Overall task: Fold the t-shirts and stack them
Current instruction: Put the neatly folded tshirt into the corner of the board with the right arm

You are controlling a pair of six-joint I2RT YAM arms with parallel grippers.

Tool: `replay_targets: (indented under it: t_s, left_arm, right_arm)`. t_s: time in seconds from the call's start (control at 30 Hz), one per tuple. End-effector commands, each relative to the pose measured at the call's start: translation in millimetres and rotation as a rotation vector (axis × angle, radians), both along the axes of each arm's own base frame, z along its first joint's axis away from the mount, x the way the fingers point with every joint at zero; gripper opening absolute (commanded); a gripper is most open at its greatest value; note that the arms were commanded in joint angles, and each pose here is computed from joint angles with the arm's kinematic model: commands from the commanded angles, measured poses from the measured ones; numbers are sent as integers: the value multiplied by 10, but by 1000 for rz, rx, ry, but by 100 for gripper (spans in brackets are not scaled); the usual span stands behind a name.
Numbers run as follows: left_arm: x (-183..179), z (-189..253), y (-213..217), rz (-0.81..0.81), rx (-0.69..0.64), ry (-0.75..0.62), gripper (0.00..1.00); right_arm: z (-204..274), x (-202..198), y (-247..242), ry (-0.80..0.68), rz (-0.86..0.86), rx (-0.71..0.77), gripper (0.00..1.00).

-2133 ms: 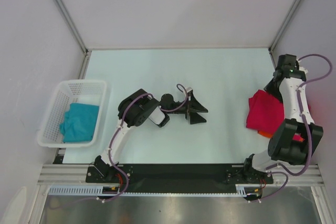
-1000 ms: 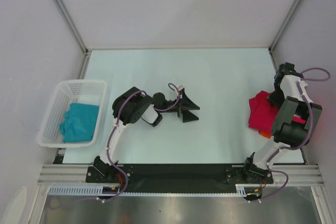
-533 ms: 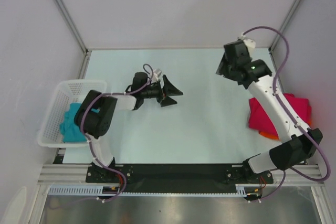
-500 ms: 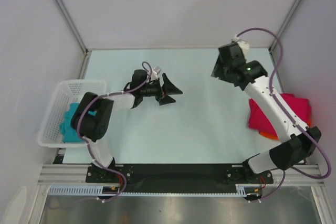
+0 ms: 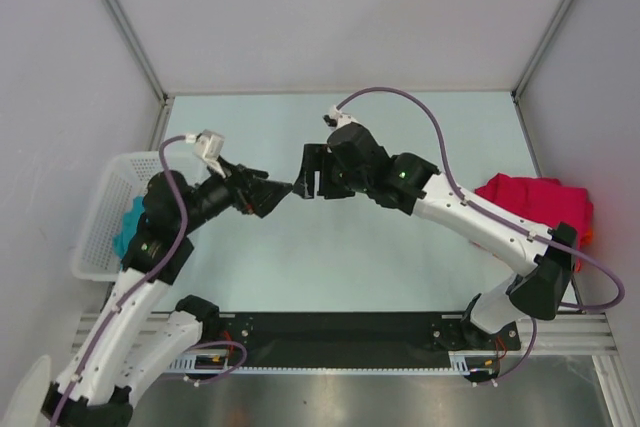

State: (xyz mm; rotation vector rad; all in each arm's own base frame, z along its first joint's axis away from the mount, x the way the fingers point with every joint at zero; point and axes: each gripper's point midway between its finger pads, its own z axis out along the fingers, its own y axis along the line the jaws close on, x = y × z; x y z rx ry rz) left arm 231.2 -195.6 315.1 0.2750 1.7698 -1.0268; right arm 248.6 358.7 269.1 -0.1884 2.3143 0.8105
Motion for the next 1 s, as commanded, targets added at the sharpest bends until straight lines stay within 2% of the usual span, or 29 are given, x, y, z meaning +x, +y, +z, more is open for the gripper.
replay_targets:
  t_s: [0.0,0.27,0.43,0.77,0.87,0.97]
  left_arm:
    - [11,-328,210,112,21,34,100]
    - [40,-417,357,178,133,124,100]
    - [-3,-318,527,252,158,71,100]
    - [-37,-400,590,277,176,81,100]
    - [-46,-419,611,280,188,75,100]
    - [-45,-482,654,296,214,81,100]
  right_arm:
    - [304,-110,329,-57,79,149,72]
    - [113,-248,281,-118,28,58,72]
    - [-48,-272,283,-102,15,88,72]
    - [-397,-264,136,-10,-56,-45,75]
    - [-401,-235,35,-23,-104,-61,70]
    - [-359,-145,-175,-50,-196,-137,70]
